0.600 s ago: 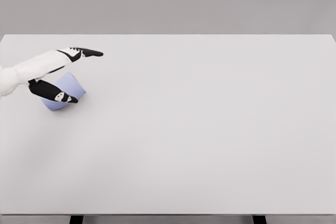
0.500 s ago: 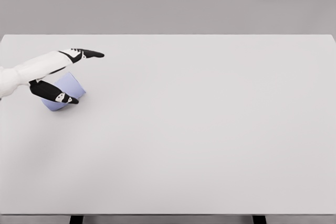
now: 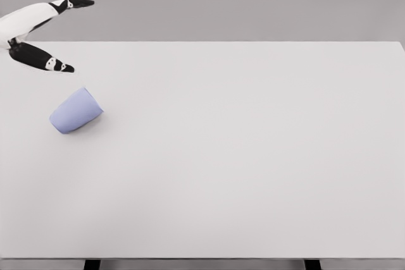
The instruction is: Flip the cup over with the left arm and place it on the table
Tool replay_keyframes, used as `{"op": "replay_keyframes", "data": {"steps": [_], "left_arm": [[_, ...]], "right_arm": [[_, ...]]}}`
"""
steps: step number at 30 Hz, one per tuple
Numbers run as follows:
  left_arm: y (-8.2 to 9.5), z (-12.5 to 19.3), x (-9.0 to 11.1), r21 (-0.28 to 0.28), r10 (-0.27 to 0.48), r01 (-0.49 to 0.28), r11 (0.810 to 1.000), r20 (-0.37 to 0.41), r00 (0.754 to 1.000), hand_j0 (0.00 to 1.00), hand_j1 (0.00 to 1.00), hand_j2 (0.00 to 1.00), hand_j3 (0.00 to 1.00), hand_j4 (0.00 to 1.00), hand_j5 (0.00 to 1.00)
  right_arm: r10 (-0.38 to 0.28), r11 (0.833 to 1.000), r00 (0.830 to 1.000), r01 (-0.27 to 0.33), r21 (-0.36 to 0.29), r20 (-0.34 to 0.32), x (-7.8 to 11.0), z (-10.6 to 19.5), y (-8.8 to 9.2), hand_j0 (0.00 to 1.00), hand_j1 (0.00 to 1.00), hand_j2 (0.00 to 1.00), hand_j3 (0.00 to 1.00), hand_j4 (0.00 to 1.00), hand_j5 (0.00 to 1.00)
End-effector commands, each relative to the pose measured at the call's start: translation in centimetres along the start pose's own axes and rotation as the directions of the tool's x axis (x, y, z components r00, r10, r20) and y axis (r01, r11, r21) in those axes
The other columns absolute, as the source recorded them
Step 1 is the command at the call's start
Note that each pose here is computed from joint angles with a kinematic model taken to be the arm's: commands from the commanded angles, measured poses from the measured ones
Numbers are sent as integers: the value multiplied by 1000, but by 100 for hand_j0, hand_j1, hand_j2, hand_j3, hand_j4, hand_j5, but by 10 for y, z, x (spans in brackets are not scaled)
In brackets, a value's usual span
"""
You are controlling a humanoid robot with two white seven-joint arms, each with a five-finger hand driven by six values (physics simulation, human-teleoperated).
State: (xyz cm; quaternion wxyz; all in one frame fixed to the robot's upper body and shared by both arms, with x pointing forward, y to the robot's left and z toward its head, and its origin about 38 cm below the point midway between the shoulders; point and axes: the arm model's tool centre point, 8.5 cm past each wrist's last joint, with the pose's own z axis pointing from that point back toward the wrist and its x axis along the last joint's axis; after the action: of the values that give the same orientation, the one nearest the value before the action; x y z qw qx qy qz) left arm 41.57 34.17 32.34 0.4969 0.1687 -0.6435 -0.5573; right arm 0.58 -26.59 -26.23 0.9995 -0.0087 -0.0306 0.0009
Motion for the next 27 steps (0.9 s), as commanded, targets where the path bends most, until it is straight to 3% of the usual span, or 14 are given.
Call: {"op": "replay_keyframes", "data": {"steps": [1,3,4,6,7,10,14,16,17,19,20,21,24,27], "left_arm": [[3,22,-21,2,-7,7,1000,-109,994,100,100,100,100,100,100],[0,23,-13,-24,-34,33,999,-19,999,100,100,100,100,100,100],[2,34,-16,-56,-62,61,997,-23,998,100,100,100,100,100,100],[-5,40,-24,-75,172,-172,982,-14,985,100,100,100,100,100,100],[-8,40,-26,-73,309,-307,949,5,951,100,100,100,100,100,100],[-28,30,-31,-105,386,-401,910,-139,912,100,100,100,100,100,100],[-52,19,-42,-134,348,-395,909,-280,895,100,100,100,100,100,100],[-64,8,-42,-130,347,-395,909,-290,892,100,100,100,100,100,100],[-75,5,-56,-121,388,-446,887,-330,860,100,100,100,100,100,100],[-88,-9,-56,-143,408,-473,870,-331,851,100,100,100,100,100,100],[-82,-12,-53,-139,401,-463,876,-325,856,100,100,100,100,100,100],[-79,-12,-51,-133,394,-466,875,-366,843,100,100,100,100,100,100],[-95,-20,-55,-146,314,-418,897,-457,832,100,100,100,100,100,100],[-93,-20,-56,-140,299,-417,898,-501,812,100,100,100,100,100,100]], "right_arm": [[0,1000,1000,0,0,0,0,0,0,100,100,100,100,100,100],[0,1000,1000,0,0,0,0,0,0,100,100,100,100,100,100],[0,1000,1000,0,0,2,1,0,0,100,100,100,100,100,100],[0,1000,1000,0,0,2,1,0,0,100,100,100,100,100,100],[0,1000,1000,0,0,2,1,0,0,100,100,100,100,100,100],[0,1000,1000,0,0,2,1,0,0,100,100,100,100,100,100],[0,1000,1000,0,0,2,1,0,0,100,100,100,100,100,100],[0,1000,1000,0,0,2,1,0,0,100,100,100,100,100,100],[0,1000,1000,0,0,2,1,0,0,100,100,100,100,100,100],[0,1000,1000,0,0,2,1,0,0,100,100,100,100,100,100],[0,1000,1000,0,0,0,1,0,0,100,100,100,100,100,100],[0,1000,1000,0,0,2,1,0,0,100,100,100,100,100,100],[-1,1000,1000,1,0,2,1,0,0,100,100,100,100,100,100],[0,1000,1000,0,0,2,1,0,0,100,100,100,100,100,100]]}}
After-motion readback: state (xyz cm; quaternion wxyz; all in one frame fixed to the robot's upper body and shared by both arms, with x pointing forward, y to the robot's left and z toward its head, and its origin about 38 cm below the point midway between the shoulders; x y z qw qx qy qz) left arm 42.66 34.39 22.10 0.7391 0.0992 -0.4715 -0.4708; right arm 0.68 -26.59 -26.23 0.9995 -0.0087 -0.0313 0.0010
